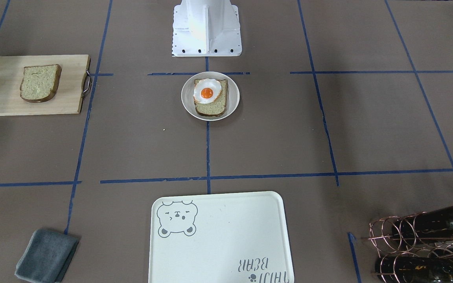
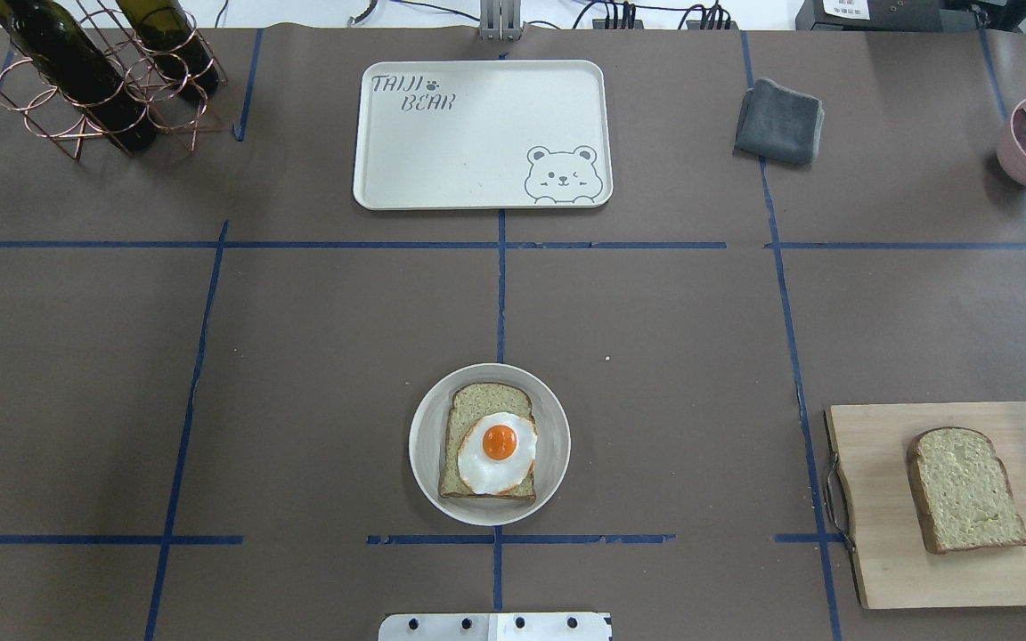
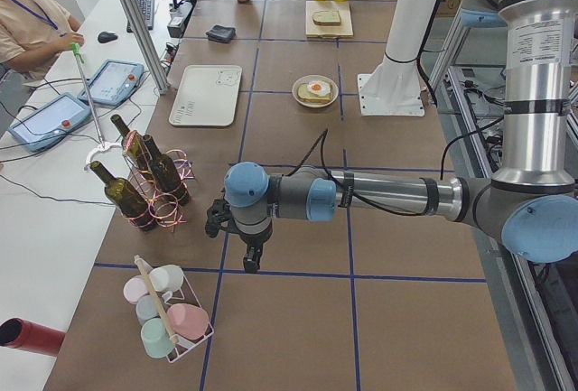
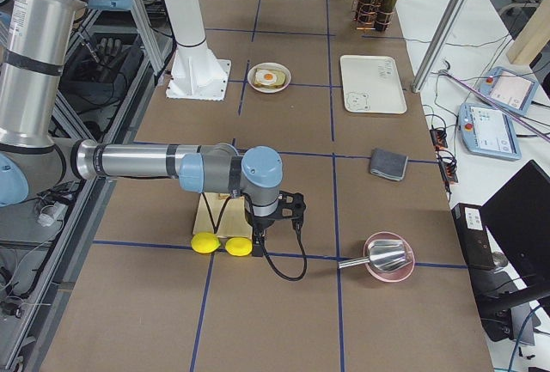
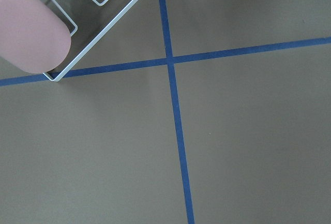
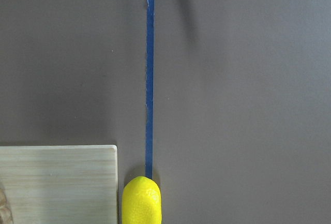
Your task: Make sandwich and place on tray
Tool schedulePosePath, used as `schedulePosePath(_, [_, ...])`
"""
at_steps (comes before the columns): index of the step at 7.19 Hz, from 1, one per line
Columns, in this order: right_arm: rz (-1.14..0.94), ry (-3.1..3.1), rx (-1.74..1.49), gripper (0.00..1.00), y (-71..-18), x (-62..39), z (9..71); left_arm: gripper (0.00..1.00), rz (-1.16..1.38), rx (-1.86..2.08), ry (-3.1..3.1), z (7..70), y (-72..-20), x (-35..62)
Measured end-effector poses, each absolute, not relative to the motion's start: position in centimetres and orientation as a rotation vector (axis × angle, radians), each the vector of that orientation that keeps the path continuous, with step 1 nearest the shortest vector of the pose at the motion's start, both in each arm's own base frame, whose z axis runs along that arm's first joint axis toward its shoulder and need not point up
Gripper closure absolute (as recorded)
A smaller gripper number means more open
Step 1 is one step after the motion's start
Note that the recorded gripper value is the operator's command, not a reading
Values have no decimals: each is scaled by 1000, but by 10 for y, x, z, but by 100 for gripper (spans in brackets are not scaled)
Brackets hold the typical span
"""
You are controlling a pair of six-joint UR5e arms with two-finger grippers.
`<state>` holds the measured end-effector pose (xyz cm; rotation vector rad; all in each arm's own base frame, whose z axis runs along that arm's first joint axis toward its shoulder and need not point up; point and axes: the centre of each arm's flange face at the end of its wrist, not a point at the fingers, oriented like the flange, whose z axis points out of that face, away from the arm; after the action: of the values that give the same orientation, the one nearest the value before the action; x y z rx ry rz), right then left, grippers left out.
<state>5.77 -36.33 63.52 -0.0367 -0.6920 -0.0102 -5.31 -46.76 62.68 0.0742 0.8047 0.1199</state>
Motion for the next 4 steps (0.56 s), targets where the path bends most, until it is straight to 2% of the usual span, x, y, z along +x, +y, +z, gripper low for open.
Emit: schedulePosePath(4, [-10,-695,-27,0,-368,57,632,0,124,86,809,620,-468,-53])
